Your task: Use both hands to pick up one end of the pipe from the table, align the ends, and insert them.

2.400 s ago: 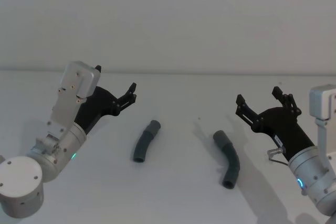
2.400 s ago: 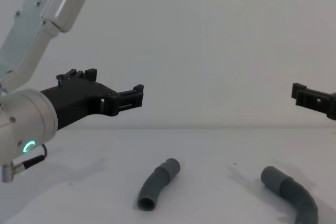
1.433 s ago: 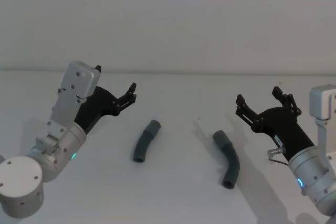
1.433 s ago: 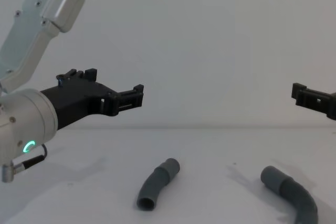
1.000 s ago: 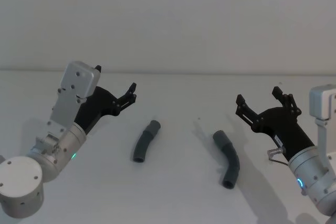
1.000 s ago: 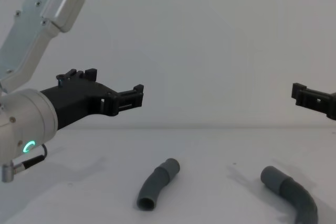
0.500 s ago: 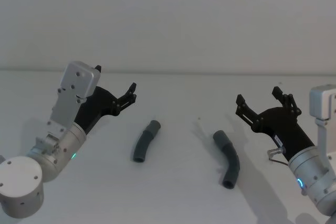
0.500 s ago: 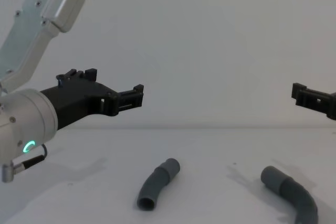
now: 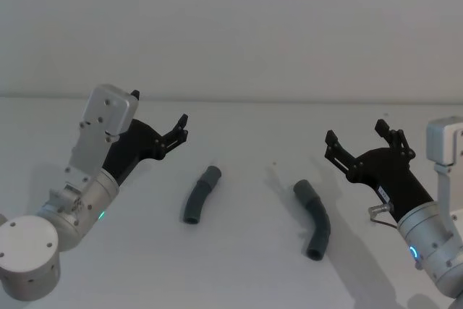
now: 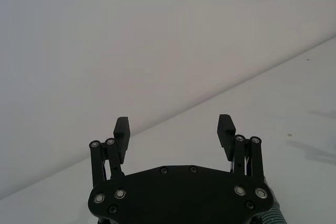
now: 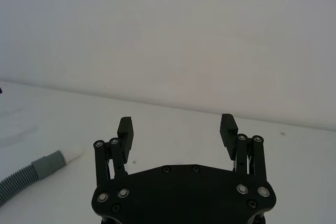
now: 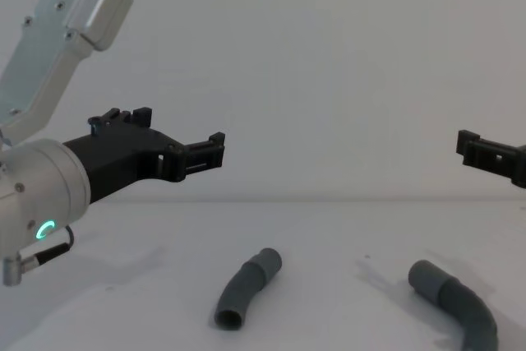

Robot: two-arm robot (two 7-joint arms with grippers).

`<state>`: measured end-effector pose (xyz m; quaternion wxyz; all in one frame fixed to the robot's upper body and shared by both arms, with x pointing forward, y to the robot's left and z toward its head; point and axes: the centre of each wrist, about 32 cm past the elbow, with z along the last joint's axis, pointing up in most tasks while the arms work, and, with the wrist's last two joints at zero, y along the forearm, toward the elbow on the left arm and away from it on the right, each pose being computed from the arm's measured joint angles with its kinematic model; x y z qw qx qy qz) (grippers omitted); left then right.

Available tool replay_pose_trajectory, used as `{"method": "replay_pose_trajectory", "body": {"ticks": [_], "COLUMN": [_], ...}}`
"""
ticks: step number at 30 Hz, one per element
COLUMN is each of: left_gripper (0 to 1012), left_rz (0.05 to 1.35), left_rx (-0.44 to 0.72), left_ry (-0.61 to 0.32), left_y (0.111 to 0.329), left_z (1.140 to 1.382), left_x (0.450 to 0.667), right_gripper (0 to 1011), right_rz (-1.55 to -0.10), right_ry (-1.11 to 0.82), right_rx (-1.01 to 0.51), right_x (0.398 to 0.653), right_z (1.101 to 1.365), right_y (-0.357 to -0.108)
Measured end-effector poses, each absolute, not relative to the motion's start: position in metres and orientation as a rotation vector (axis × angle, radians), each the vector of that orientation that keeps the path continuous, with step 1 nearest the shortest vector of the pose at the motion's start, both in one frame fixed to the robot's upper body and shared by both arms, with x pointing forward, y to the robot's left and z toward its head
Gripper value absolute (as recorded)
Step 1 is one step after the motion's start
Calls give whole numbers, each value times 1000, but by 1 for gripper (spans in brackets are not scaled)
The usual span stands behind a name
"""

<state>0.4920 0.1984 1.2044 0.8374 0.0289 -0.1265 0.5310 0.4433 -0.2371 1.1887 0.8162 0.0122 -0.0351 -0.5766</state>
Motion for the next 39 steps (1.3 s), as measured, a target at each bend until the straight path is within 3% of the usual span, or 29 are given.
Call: {"method": "replay_pose_trajectory", "body": {"ticks": [17, 39], "left_gripper": [1001, 1001], "left_rz": [1092, 959], "left_rx": [109, 340], "left_ry": [-239, -34], "left_y": [197, 186], "left_z": [1207, 1231], "left_x": [492, 494], "right_gripper": [1000, 1000], "right_rz": [-1229, -1230], "right_ry": [-75, -75], "right_rx": [26, 26], "right_x": [443, 443], "right_z": [1189, 1189], "right_y": [-237, -237]}}
